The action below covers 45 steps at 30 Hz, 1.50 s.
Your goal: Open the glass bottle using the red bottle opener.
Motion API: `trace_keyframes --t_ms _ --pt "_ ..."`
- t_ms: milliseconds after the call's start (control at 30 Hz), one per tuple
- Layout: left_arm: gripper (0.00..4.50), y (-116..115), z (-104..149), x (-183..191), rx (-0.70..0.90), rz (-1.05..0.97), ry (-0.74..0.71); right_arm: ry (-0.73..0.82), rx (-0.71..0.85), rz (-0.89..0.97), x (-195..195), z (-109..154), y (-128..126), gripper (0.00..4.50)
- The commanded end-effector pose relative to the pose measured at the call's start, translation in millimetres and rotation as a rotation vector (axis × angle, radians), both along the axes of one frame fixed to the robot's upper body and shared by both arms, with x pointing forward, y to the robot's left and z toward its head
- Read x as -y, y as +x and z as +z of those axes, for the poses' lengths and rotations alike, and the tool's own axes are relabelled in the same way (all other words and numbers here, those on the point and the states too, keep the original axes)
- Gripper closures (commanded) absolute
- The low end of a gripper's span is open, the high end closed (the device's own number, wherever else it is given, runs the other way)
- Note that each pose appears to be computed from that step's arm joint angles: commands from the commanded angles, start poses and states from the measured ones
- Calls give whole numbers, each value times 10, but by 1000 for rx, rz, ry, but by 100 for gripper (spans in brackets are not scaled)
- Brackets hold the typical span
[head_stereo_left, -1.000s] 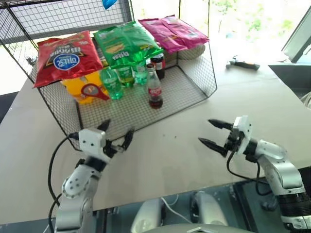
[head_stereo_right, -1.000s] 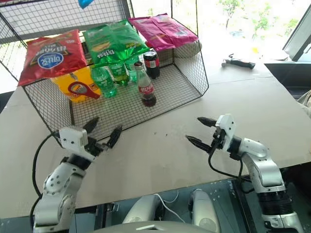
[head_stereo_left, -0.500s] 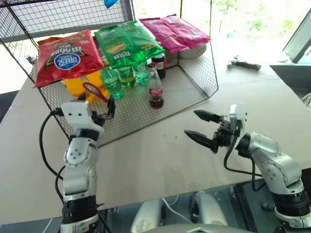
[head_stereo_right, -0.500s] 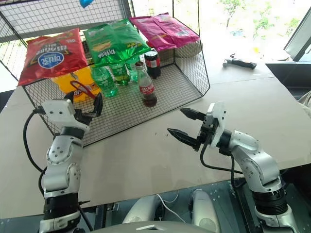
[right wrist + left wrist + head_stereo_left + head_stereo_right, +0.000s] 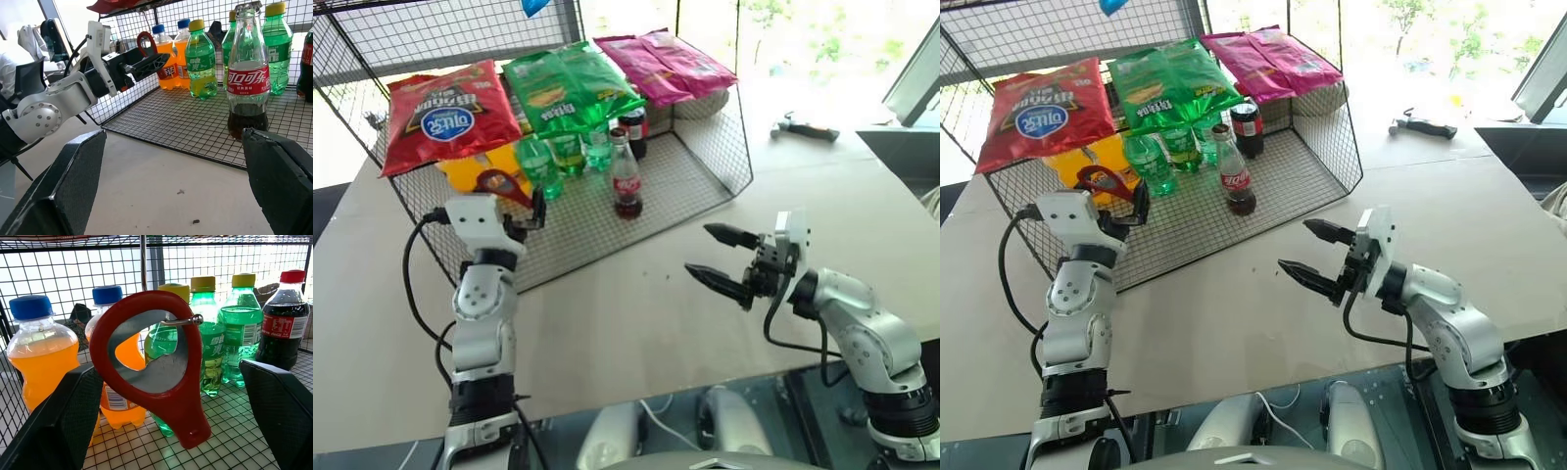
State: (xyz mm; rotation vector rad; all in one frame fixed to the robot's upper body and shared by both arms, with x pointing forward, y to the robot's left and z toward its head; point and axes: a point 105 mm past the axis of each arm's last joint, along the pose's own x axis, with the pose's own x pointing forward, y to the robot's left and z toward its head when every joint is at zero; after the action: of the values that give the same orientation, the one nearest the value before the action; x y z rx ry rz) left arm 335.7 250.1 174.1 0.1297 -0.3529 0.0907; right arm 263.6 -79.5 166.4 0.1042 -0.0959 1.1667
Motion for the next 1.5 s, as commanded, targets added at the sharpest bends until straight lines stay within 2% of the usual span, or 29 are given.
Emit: trace_keyframes --t_ms 33,67,167,433,767,1000,1333,1500 --pt "0 -32 146 -30 65 20 18 4 57 17 -24 105 -54 6" --pt "0 -31 149 -28 67 18 18 4 56 18 -24 103 -53 6" --pt "77 -37 156 -26 72 15 22 3 56 21 -29 93 -48 0" --pt "449 -48 141 51 71 -23 15 1 63 19 -33 79 -34 0" --pt "449 -61 195 210 99 -148 -121 19 73 11 -28 89 -28 0" --pt "449 -99 184 76 91 -83 -129 104 107 57 -80 288 -85 0" --pt "449 -214 404 278 166 -207 -243 128 130 93 -127 389 -98 0" --pt "449 -259 409 317 159 -238 -316 152 140 113 -139 435 -115 0"
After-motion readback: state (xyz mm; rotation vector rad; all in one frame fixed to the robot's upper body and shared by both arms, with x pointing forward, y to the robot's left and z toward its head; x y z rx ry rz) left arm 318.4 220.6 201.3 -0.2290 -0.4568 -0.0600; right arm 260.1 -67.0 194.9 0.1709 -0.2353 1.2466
